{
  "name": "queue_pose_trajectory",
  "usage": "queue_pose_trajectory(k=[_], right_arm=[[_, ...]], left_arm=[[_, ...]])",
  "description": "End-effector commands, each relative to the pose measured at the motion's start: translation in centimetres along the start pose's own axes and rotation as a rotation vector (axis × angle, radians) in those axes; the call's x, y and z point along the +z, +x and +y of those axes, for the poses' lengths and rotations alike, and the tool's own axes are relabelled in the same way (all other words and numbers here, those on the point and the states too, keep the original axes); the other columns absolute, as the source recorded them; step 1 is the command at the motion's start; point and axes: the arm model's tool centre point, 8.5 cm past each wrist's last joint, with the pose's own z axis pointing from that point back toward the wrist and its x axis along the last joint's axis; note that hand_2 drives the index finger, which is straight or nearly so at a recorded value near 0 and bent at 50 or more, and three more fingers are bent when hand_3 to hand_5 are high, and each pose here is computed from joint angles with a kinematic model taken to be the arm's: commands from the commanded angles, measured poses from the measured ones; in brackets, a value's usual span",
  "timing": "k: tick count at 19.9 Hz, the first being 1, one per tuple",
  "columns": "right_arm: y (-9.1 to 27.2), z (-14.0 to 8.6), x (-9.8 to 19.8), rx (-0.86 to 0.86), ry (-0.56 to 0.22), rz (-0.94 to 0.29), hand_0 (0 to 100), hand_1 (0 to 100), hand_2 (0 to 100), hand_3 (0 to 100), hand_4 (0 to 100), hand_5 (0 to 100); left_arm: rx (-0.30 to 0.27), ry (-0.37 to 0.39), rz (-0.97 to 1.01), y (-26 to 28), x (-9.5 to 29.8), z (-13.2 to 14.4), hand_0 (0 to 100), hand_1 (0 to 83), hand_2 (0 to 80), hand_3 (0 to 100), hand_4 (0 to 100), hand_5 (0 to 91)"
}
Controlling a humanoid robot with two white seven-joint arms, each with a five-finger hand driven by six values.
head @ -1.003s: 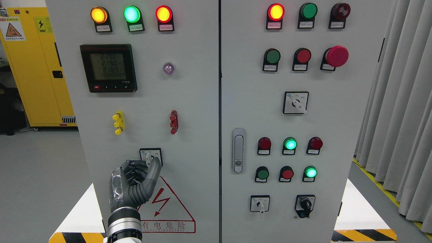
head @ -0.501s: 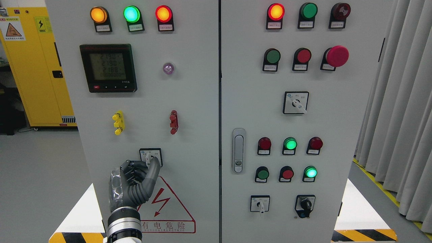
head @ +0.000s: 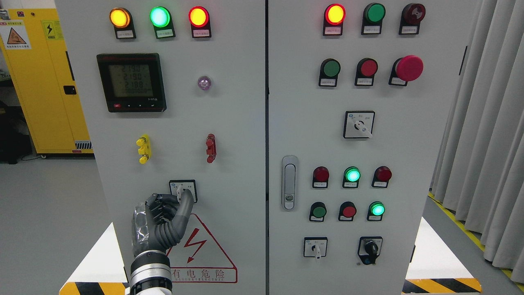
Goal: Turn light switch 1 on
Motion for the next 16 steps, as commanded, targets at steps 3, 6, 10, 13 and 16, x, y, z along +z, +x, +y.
queue_pose_trajectory(k=[3,6,10,13,16], right_arm=[[-0.07,-0.02,0.00,-0.028,-0.002,0.008,0,50,4,0,0,0],[-0.07,-0.02,0.00,-0.028,-0.002,0.008,0,50,4,0,0,0],[-0.07,-0.02,0.00,-0.028,-0.002,0.008,0,50,4,0,0,0],[-0.07,-0.02,0.00,-0.028,-0.002,0.008,0,50,4,0,0,0],[-0.07,-0.02,0.00,-0.028,-0.002,0.008,0,50,4,0,0,0]], left_arm=[[-0.001,-0.006,0.003,-0.13,0.02,-0.07,36,61.5,62.1,89,91,84.5],[-0.002,-0.007,0.006,-0.19,0.01,-0.09,37,61.2,62.5,89,91,84.5],[-0.002,-0.007,0.004,-0.13,-0.02,-0.09,38,60.9,62.8,90,91,84.5],[-0.002,-0.007,0.006,-0.19,0.01,-0.09,38,60.6,62.9,90,91,84.6],[-0.002,-0.007,0.006,-0.19,0.01,-0.09,39,60.4,63.2,90,91,84.6]])
